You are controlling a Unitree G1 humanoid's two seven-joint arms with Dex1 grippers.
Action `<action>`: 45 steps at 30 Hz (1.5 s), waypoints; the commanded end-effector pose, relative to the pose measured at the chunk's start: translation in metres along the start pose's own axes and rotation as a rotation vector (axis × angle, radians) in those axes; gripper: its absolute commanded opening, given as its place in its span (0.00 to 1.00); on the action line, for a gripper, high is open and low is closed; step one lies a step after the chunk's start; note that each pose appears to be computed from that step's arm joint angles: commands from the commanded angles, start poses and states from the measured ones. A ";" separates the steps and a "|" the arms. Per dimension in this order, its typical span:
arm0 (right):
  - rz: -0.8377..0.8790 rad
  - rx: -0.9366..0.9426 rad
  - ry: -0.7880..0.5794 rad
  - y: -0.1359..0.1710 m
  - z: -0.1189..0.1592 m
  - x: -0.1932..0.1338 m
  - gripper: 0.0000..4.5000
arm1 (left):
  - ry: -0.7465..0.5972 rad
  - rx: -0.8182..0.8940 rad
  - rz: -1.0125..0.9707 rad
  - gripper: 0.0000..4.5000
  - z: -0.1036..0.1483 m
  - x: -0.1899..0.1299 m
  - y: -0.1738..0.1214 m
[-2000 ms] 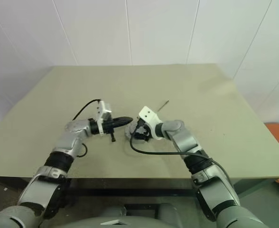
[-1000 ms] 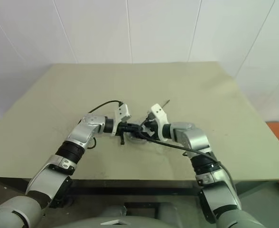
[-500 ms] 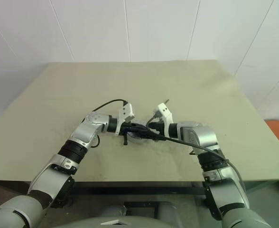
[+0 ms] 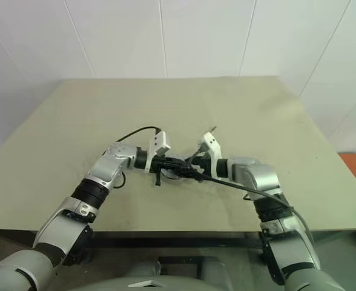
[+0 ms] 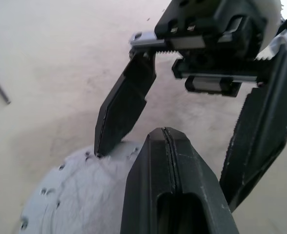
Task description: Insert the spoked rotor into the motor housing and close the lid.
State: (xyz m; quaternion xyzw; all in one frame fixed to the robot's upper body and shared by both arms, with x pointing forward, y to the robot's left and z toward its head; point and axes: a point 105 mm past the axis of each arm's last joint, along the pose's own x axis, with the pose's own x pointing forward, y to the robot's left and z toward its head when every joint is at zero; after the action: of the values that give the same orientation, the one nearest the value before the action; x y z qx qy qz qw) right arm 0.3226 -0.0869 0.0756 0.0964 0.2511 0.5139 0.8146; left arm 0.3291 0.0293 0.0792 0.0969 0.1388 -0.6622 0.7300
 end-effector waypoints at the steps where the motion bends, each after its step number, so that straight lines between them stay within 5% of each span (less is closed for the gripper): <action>1: 0.134 -0.109 -0.234 0.027 0.058 -0.031 1.00 | 0.134 -0.135 -0.028 0.00 -0.047 -0.016 -0.010; 7: 0.226 -0.142 -0.241 0.046 0.054 -0.044 1.00 | 0.120 -0.143 -0.012 0.00 -0.050 -0.030 -0.008; 18: 0.147 -0.150 -0.248 0.031 0.053 -0.044 1.00 | -0.078 -0.078 0.167 0.00 -0.020 -0.032 0.020; 28: 0.180 -0.111 -0.251 0.034 0.048 -0.044 1.00 | -0.276 -0.262 0.012 0.00 0.014 -0.034 0.001; 33: 0.166 -0.106 -0.243 0.031 0.046 -0.044 1.00 | -0.275 -0.291 -0.036 0.00 0.017 -0.039 -0.007; 39: 0.166 -0.111 -0.244 0.033 0.045 -0.041 1.00 | -0.127 -0.092 0.238 0.00 -0.007 -0.035 0.028; 45: 0.139 -0.099 -0.242 0.031 0.043 -0.041 1.00 | -0.119 -0.035 0.226 0.00 -0.013 -0.025 0.026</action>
State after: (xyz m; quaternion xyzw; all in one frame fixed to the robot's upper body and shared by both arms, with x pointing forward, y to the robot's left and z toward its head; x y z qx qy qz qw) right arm 0.3060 -0.1077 0.1265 0.1412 0.1402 0.5601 0.8042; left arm 0.3500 0.0641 0.0672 0.0481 0.1114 -0.5697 0.8129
